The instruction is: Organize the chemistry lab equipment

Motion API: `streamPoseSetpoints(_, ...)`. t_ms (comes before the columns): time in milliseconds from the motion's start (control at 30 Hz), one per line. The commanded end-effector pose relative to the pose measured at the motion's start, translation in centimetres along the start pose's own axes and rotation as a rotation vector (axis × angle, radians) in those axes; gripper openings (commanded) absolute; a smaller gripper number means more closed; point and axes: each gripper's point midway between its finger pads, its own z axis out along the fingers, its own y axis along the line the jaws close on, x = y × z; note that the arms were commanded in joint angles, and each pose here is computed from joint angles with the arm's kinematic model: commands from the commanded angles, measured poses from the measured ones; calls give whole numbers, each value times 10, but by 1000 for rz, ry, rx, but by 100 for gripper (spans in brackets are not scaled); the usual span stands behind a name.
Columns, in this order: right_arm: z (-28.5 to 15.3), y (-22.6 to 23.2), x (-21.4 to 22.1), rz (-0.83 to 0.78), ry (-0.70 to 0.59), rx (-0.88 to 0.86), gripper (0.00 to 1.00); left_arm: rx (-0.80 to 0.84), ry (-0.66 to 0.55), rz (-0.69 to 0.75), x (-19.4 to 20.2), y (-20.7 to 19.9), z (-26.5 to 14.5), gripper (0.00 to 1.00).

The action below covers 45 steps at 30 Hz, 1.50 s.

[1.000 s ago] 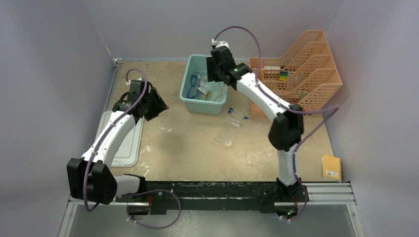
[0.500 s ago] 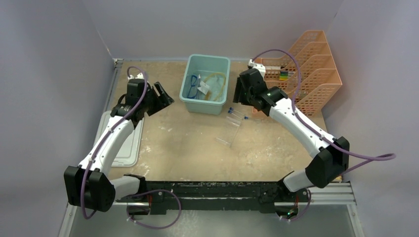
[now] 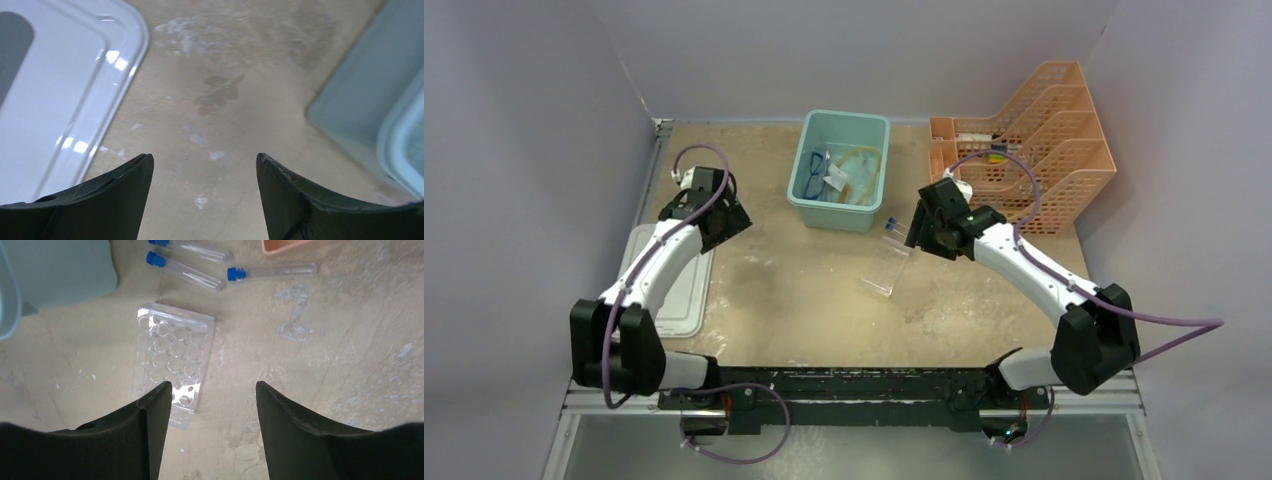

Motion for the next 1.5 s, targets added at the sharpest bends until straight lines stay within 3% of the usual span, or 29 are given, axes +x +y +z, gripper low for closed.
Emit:
streamPoseSetpoints(0,-9,11,-6,62,-37,-79,64,-130,3,-11,-11,26,20,71)
streamPoseSetpoints(433,-2,6,-31,1,-134,-58,64,-209,184,0,-9,85,88,87)
streamPoseSetpoints(633,13,4,-38,-21,-129,-43,64,-163,242,-18,7,91,101,87)
streamPoseSetpoints(733,20,4,-38,-32,-118,-33,64,-97,260,-46,14,80,100,81)
streamPoseSetpoints(900,30,8,-43,-51,-112,-30,64,-43,262,-104,16,68,89,59)
streamPoseSetpoints(1167,44,10,-59,-66,-115,-22,64,-34,346,-165,39,65,91,49)
streamPoseSetpoints(1333,52,8,-63,-60,-107,-29,64,68,343,-270,34,40,90,39)
streamPoseSetpoints(1467,56,9,-68,-66,-104,-34,63,90,345,-267,29,29,97,32)
